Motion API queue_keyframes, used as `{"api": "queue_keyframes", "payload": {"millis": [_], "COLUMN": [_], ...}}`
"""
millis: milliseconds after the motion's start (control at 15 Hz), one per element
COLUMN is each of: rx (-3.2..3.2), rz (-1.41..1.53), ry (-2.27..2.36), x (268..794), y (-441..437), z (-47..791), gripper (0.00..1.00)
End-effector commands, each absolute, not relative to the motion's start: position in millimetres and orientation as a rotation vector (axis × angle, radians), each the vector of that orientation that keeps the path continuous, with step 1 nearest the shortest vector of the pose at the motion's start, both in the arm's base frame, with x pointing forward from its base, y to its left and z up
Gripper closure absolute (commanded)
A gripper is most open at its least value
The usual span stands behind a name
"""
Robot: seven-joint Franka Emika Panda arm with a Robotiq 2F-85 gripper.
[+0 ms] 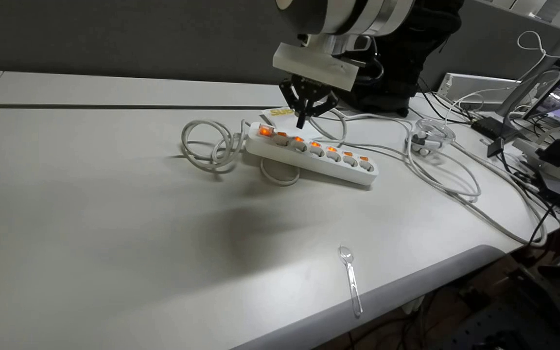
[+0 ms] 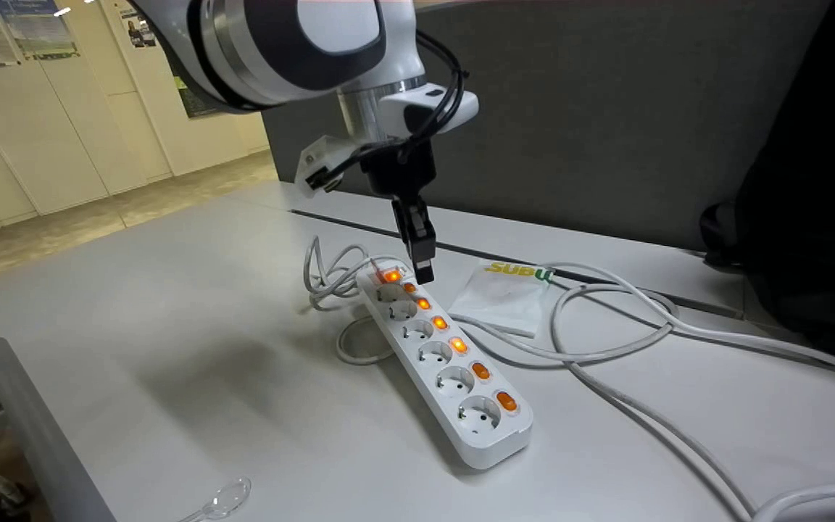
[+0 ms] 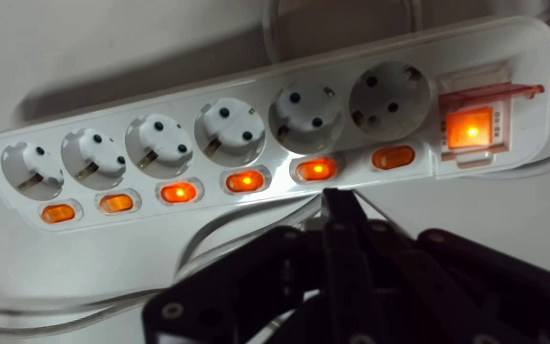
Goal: Turn off the third switch from the left
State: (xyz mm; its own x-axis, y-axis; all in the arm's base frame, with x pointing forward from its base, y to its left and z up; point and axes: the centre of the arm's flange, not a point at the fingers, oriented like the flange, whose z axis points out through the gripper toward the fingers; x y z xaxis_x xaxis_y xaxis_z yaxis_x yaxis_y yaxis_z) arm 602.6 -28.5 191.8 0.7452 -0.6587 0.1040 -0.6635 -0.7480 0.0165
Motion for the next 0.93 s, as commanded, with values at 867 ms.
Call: {"api": "queue_keyframes", "payload": {"millis": [867], "rx": [2.878], "rz": [0.149], "ry": [-1.044], "x": [613.0], "y": [-23.5], "z": [165.2], "gripper": [1.00]}}
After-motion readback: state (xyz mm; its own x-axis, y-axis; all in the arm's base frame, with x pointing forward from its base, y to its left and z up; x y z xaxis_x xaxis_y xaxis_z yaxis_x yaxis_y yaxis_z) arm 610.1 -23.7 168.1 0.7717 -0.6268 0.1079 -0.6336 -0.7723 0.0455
